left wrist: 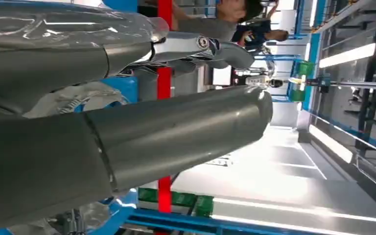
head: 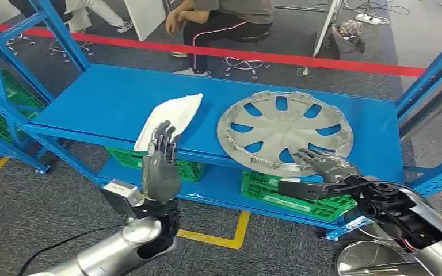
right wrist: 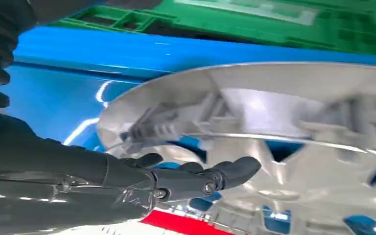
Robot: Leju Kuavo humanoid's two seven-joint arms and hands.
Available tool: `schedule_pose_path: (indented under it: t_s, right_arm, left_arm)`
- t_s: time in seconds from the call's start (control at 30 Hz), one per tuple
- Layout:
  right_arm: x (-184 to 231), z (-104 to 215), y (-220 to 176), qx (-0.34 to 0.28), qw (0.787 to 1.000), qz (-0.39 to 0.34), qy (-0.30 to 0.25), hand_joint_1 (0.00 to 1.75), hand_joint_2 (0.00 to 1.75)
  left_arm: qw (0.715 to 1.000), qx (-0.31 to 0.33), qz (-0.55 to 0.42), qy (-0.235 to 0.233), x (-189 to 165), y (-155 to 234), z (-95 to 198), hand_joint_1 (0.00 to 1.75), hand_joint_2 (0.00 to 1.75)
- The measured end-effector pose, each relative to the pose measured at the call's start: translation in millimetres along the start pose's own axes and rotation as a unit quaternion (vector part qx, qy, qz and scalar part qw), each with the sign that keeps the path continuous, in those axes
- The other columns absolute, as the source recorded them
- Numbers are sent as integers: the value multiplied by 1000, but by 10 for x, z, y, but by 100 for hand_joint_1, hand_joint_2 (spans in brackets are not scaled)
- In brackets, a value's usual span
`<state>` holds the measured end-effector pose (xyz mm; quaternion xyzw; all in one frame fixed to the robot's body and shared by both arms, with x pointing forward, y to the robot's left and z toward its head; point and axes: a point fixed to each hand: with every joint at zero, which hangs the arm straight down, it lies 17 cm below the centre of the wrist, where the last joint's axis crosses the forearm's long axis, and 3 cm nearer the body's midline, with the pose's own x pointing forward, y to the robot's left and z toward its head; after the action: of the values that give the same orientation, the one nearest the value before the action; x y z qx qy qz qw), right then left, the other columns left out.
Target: Take the parts from the cabinet and place them on the table.
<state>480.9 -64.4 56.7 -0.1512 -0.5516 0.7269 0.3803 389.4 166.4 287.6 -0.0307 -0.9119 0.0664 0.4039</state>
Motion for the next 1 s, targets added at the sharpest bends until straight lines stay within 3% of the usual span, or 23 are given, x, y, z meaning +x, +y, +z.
schedule_pose_path:
  t_s: [0.83, 0.87, 0.97, 1.0]
  right_arm:
    - [-201, 0, 178, 34, 999, 33, 17, 0, 175]
    - [-199, -5, 177, 34, 999, 33, 16, 0, 0]
    - [-202, -29, 116, 25, 999, 33, 16, 0, 0]
    - [-205, -34, 97, 23, 999, 29, 17, 0, 175]
  left_arm:
    - [1000, -10, 2, 1, -12, -28, 30, 0, 0]
    - [1000, -8, 1, 2, -15, -24, 30, 0, 0]
    - [1000, -7, 0, 3, -30, -15, 35, 0, 0]
    - [1000, -7, -1, 4, -34, -14, 38, 0, 0]
